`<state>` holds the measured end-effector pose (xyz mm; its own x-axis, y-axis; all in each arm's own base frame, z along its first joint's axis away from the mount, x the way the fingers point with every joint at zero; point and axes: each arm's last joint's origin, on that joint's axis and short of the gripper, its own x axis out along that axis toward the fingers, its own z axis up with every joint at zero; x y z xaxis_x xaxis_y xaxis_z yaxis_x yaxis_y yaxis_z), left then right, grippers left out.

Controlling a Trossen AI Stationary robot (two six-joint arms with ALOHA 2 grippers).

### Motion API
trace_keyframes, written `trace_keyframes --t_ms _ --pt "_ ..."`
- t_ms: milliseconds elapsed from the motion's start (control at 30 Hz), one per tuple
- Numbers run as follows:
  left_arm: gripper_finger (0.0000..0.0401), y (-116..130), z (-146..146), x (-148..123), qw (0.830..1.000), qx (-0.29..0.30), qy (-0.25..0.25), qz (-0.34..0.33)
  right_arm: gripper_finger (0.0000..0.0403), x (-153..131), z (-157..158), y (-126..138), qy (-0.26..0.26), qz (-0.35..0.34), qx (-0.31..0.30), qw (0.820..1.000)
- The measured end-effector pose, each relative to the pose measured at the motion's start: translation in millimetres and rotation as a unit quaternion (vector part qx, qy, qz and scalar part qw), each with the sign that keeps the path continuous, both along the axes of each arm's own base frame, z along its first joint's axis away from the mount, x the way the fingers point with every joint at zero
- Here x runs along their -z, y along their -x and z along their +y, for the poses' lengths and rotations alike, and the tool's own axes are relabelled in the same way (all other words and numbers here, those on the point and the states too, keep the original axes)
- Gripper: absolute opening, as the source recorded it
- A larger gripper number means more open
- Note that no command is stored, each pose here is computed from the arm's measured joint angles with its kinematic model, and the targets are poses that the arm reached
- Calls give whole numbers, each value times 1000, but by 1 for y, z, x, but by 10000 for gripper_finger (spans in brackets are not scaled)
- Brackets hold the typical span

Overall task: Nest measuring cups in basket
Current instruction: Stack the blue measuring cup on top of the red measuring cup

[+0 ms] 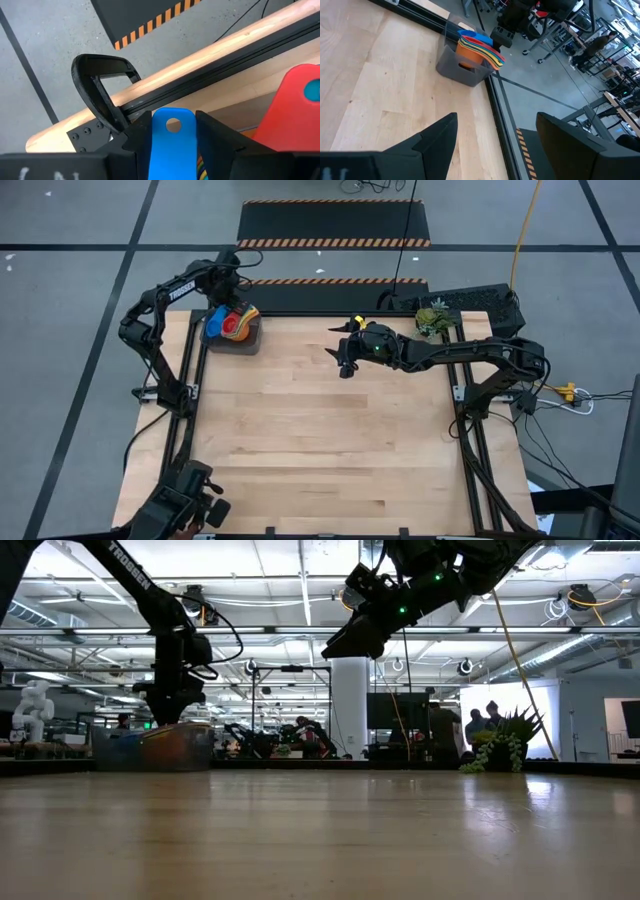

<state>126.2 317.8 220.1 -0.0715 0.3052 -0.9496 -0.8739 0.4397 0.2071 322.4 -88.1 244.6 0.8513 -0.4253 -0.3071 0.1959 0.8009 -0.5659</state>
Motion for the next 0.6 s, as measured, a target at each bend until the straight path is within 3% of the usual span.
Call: trace_keyframes --t_ms 600 --pt "134 -4 -14 -32 998 20 -30 -50 265 -1 0 0 2 -3 -1 1000"
